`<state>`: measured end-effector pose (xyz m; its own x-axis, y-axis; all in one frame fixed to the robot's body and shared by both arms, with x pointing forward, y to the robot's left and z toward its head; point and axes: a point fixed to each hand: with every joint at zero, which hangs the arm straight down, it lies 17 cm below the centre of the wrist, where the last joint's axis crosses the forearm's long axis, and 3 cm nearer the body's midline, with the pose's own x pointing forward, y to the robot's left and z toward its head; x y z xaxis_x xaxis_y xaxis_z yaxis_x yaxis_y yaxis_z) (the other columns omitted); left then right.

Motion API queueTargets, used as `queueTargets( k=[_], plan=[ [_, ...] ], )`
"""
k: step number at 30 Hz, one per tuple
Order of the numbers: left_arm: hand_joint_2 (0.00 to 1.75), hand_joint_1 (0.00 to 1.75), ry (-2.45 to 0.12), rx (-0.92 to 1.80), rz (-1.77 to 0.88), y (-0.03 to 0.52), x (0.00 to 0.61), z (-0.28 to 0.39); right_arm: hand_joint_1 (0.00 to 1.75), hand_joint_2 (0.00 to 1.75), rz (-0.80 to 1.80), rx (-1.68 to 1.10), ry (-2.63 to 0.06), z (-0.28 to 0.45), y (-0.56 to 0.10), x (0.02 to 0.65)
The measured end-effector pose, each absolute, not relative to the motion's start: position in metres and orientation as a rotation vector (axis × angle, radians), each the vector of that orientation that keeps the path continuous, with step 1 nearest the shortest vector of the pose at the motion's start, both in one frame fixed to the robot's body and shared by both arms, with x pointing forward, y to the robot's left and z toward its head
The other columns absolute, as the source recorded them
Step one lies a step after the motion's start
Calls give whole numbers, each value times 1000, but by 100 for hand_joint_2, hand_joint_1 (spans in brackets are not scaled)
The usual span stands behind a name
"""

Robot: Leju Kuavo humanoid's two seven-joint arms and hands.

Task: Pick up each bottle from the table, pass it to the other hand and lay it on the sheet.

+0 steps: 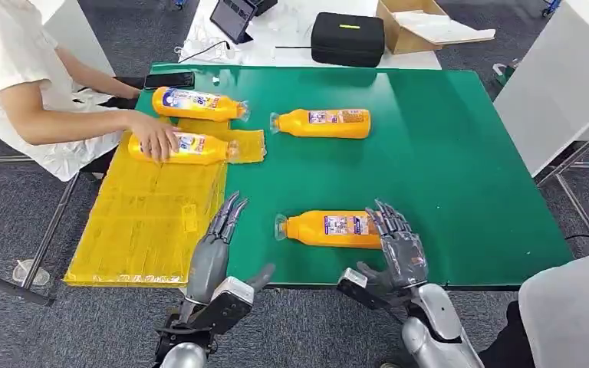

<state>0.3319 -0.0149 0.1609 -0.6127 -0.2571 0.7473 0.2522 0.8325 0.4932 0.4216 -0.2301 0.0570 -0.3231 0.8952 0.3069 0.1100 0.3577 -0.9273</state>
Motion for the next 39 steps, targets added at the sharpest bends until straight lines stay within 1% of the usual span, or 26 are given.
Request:
queueTargets(
  k=[11, 24, 30, 34, 39],
  plan=[
    [175, 0, -2124, 5, -719, -16, 327, 165, 0, 175, 1123, -906, -1604, 33, -247, 426],
    [175, 0, -2149, -38, -761, -30, 323, 172, 0, 175, 1148, -935, -1583, 41, -253, 467],
    [175, 0, -2161, -52, -773, -34, 324, 176, 0, 175, 1189, -937, -1576, 40, -246, 476],
    [175, 0, -2162, -67, -789, -38, 323, 176, 0, 175, 1209, -903, -1552, 36, -240, 480],
    [175, 0, -2163, -65, -817, -42, 324, 173, 0, 175, 1212, -792, -1437, 14, -244, 488]
  ],
)
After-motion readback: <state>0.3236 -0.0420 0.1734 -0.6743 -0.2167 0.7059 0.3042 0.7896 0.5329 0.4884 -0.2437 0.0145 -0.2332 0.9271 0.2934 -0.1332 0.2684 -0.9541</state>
